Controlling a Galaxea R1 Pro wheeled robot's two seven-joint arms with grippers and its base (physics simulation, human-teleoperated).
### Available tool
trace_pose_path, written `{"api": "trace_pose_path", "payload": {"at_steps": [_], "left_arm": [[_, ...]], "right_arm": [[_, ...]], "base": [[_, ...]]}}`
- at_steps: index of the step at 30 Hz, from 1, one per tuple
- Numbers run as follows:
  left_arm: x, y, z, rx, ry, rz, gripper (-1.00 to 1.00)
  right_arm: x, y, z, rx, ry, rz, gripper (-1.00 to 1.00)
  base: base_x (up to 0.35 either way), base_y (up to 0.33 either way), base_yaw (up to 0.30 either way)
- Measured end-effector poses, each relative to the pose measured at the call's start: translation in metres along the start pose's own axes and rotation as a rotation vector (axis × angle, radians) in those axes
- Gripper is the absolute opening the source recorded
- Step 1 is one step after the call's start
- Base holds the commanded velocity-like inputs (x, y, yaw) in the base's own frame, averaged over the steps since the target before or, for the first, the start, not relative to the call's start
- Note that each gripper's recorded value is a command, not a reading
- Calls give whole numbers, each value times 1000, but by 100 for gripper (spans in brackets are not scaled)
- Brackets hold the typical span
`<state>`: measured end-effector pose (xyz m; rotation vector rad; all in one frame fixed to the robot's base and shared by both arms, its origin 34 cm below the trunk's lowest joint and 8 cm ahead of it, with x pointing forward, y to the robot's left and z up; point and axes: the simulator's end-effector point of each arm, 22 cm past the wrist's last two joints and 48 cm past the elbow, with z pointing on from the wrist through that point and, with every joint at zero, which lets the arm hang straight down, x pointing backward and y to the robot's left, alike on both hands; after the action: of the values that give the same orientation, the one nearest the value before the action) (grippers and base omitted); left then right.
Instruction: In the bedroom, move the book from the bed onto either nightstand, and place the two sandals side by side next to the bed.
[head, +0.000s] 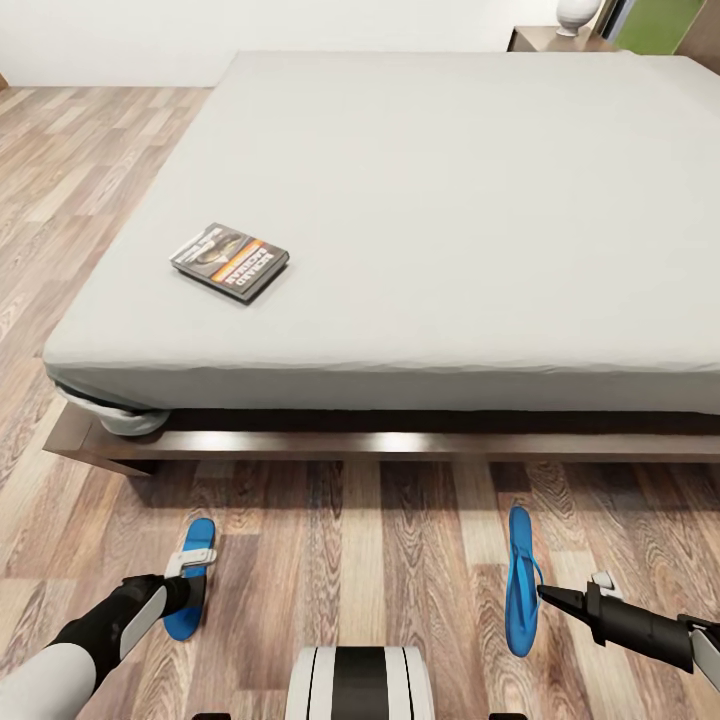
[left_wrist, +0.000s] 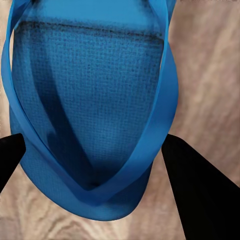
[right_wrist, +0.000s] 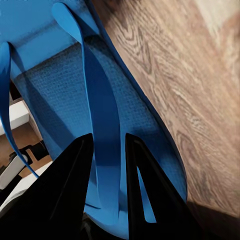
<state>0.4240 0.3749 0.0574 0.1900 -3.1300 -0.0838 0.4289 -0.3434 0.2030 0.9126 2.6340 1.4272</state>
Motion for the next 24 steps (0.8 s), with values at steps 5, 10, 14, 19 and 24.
{"api": "trace_pose_path", "payload": {"at_steps": [5,10,14,19,24], "left_arm": [[-1,1,0,-1,-3,0,-100],[-2,2,0,-2,-6,-1,-100],[-2,2,0,-3,-7,-1,-100],[-2,2,0,-2,-7,-1,-100],[-2,2,0,-2,-8,-2,-100]], "right_arm": [[0,0,0,0,0,0,-100],[0,0,0,0,0,1,-100],[0,0,0,0,0,0,-100],[-1,0,0,-1,-1,-1,-100],[-1,0,0,-1,-1,-1,-100]], "base": [[0,0,0],[0,0,0],[0,0,0],[0,0,0],[0,0,0]]}}
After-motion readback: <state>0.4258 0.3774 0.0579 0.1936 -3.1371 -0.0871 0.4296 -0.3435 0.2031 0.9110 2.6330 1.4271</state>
